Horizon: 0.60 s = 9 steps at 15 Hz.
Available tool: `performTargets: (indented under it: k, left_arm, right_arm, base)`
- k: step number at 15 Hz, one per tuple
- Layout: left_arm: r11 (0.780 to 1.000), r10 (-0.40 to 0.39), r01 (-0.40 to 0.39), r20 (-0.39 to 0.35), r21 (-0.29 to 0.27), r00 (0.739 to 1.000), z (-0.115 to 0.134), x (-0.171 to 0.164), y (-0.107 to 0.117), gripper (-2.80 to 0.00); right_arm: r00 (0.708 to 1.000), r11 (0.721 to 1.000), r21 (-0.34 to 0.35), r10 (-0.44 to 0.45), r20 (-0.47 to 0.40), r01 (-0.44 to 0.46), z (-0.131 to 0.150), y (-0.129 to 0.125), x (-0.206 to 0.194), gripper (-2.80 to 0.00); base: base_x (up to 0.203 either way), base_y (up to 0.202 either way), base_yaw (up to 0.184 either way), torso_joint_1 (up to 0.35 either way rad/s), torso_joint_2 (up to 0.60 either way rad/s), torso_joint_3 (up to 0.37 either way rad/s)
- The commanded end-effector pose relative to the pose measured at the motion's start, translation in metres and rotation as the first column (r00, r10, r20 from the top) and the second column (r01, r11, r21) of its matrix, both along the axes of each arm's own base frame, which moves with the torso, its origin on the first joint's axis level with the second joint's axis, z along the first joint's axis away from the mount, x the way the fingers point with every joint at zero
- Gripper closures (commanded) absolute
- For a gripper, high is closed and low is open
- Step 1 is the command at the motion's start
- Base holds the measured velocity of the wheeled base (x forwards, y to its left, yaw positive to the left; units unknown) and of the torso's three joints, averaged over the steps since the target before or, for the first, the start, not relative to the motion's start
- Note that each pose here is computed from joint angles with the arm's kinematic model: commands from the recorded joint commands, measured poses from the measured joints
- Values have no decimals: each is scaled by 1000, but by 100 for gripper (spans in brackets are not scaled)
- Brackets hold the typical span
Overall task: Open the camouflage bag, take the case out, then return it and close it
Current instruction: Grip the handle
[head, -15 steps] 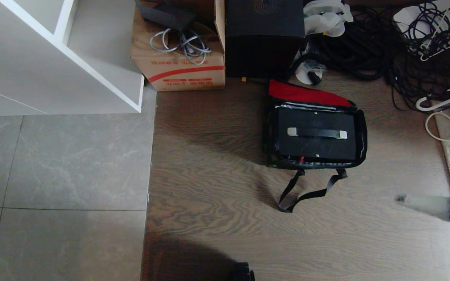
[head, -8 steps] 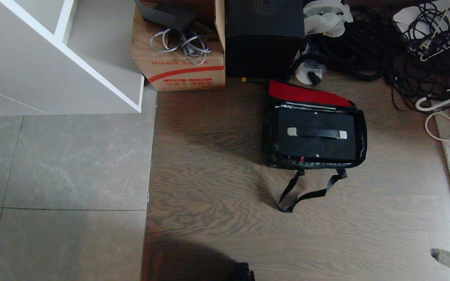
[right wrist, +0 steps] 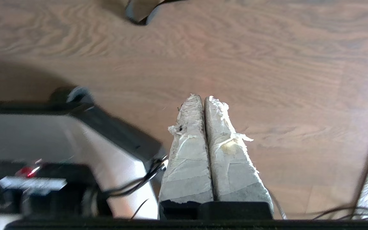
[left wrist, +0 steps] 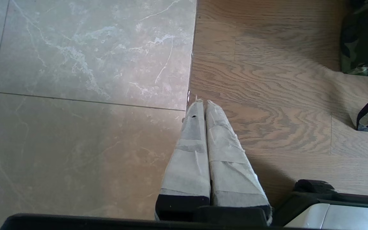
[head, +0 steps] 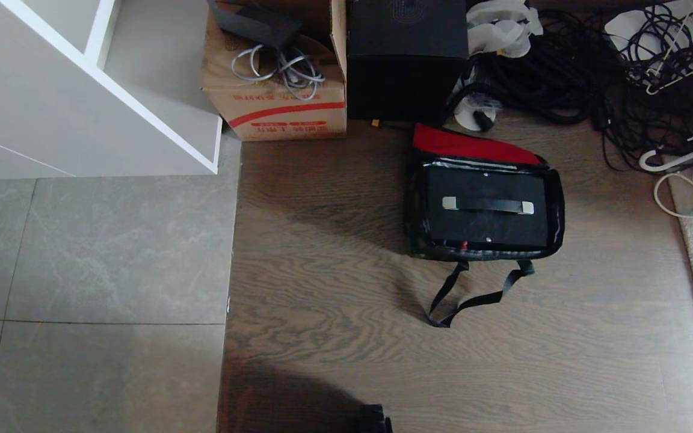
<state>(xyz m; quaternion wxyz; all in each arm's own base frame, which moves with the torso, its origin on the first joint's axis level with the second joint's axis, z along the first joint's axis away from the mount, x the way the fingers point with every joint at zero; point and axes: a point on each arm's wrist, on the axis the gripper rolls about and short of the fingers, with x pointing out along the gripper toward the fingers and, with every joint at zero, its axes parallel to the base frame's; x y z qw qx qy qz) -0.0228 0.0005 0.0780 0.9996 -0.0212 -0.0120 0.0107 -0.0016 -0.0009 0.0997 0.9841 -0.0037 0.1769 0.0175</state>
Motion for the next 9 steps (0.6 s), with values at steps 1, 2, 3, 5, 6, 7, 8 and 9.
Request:
performTargets:
  k: [1,2,3,5,6,7,8,9]
  left_arm:
    - [1000,1,-1,-7,-1,1000,-2,1,0,0]
    - [1000,0,0,-8,-1,1000,-2,1,0,0]
    - [1000,0,0,-8,-1,1000,-2,1,0,0]
    - [1000,-1,1,-8,-1,1000,-2,1,0,0]
    - [1000,0,0,-8,-1,1000,-3,1,0,0]
    - [1000,1,-1,-8,-1,1000,-2,1,0,0]
    - [1000,1,-1,-8,-1,1000,-3,1,0,0]
    - [1000,0,0,-8,-1,1000,-3,1,0,0]
  right_arm:
    - [999,1000,11,11,43,-11,-15,0,0,0]
    - [997,999,27,38,69,-40,-19,1,1,0]
    - [994,998,27,50,98,-53,-18,1,2,0]
    - [996,998,17,59,70,-60,-20,1,2,0]
    - [997,998,14,66,52,-66,-22,1,1,0]
    - [996,997,9,74,55,-75,-22,1,1,0]
    - [994,996,-8,94,57,-94,-22,1,1,0]
    - [993,995,-14,100,58,-100,-22,1,1,0]
  base:
    - [0,0,0,0,0,0]
    - [0,0,0,0,0,0]
    - [0,0,0,0,0,0]
    - [0,0,0,0,0,0]
    - [0,0,0,0,0,0]
    - [0,0,0,0,0,0]
    - [0,0,0,0,0,0]
    - [0,0,0,0,0,0]
